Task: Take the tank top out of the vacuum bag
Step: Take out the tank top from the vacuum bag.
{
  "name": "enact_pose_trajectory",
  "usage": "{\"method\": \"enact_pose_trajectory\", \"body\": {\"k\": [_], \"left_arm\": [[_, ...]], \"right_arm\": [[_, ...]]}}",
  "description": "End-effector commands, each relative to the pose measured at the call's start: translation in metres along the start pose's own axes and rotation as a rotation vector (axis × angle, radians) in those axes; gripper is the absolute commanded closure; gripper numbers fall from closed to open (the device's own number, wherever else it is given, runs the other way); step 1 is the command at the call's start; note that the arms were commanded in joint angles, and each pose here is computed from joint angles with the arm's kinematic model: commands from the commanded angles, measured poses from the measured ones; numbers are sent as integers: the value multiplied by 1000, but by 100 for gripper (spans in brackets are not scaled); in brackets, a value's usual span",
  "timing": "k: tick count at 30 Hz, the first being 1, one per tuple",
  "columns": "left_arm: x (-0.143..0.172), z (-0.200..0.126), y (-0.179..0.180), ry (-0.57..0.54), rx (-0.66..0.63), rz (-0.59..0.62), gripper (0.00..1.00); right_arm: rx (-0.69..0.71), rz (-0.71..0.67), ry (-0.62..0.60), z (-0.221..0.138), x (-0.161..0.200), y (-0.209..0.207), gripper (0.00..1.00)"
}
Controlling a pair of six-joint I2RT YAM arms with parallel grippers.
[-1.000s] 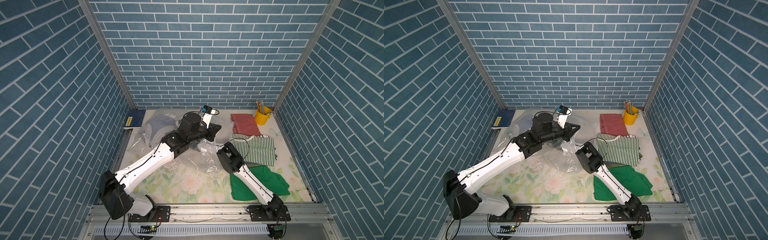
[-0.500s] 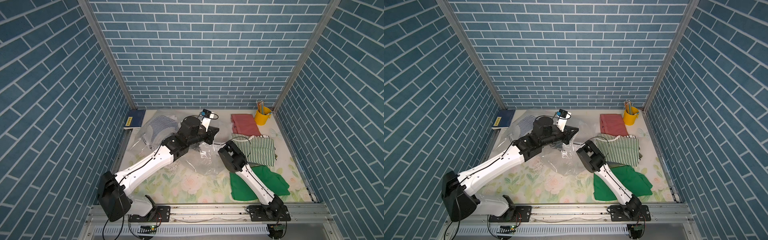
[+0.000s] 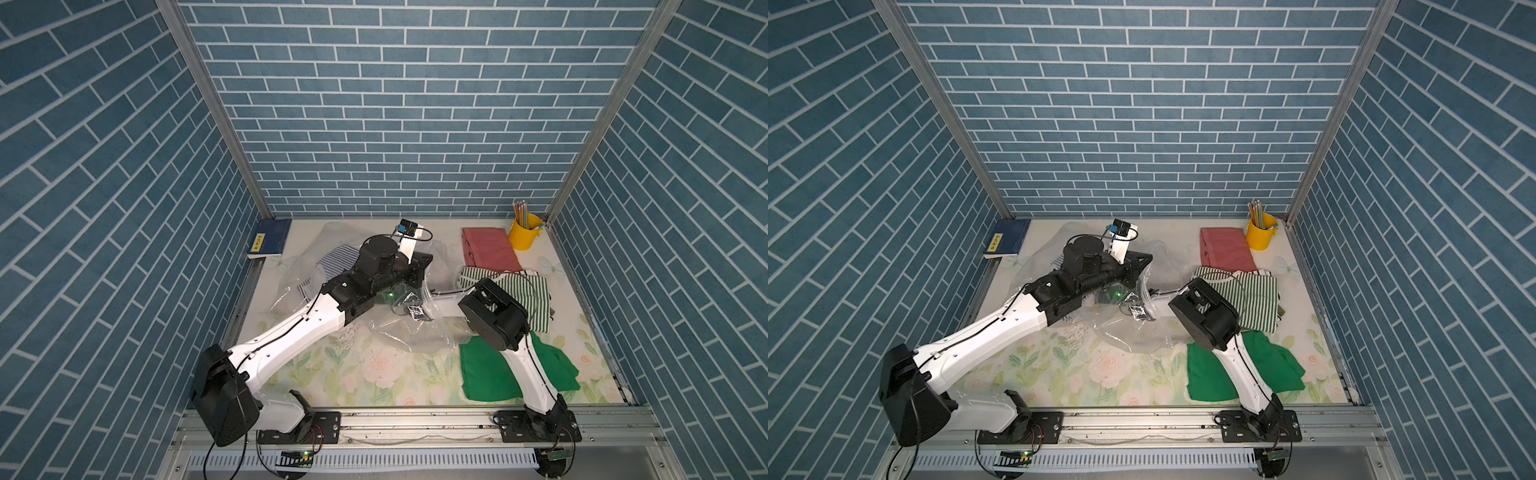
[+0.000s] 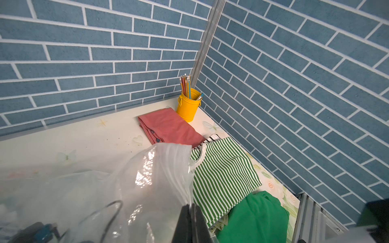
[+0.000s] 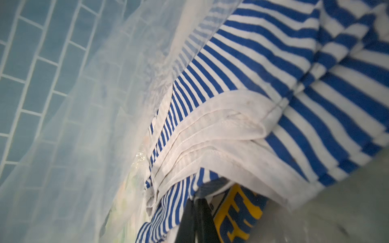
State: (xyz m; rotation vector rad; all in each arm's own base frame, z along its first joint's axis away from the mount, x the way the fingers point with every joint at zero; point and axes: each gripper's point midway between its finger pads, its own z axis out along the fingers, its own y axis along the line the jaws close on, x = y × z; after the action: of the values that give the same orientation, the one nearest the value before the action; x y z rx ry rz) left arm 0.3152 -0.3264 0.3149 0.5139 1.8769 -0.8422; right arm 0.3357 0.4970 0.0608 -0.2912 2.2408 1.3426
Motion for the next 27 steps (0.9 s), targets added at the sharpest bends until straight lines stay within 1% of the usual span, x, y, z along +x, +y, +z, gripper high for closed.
{"method": "enact_pose_trajectory", "body": {"k": [1,2,3,4,5,7,8,9,10,12,13,17,18,19,22,24,27], "left_arm": [[1,-5,12,-9,-39,11,100],[1,-6,12,-11,-36,10,100],[0,-6,11,-12,-31,8,100],[1,-6,10,-12,-23,8,100],[0,-6,8,-13,-16,8,97],[-4,-11,6,-30,-9,13,86],[-7,-15,5,-46,-10,18,76],[-12,-21,5,-68,-17,23,58],[-17,-27,7,-89,-31,30,41],[-25,-41,11,-121,-67,44,13],[-28,-49,14,-134,-88,52,1],[-34,-83,28,-158,-195,100,0],[-35,-94,33,-166,-234,113,0],[-34,-105,41,-171,-276,125,0],[-29,-135,67,-185,-410,140,0],[-26,-153,86,-198,-498,131,0],[-19,-174,118,-212,-622,84,0]], "right_arm": [[-15,-68,-136,-27,-31,26,100],[-5,-63,-138,-29,-29,23,100],[3,-57,-133,-30,-27,20,96],[13,-50,-126,-29,-25,17,87],[19,-42,-122,-28,-24,15,75],[52,-23,-110,-26,-22,9,53],[69,-17,-104,-26,-21,6,45],[91,-11,-100,-25,-20,2,37],[109,-8,-98,-25,-21,0,33],[133,-4,-81,-24,-17,-5,32],[146,-1,-66,-22,-14,-10,32],[168,20,-43,-16,-9,-20,33],[164,26,-46,-16,-11,-18,33],[190,42,-27,-11,-2,-34,34],[195,54,-23,-9,-3,-40,34],[194,56,-22,-9,-4,-41,34],[195,56,-23,-10,-5,-42,35]]}}
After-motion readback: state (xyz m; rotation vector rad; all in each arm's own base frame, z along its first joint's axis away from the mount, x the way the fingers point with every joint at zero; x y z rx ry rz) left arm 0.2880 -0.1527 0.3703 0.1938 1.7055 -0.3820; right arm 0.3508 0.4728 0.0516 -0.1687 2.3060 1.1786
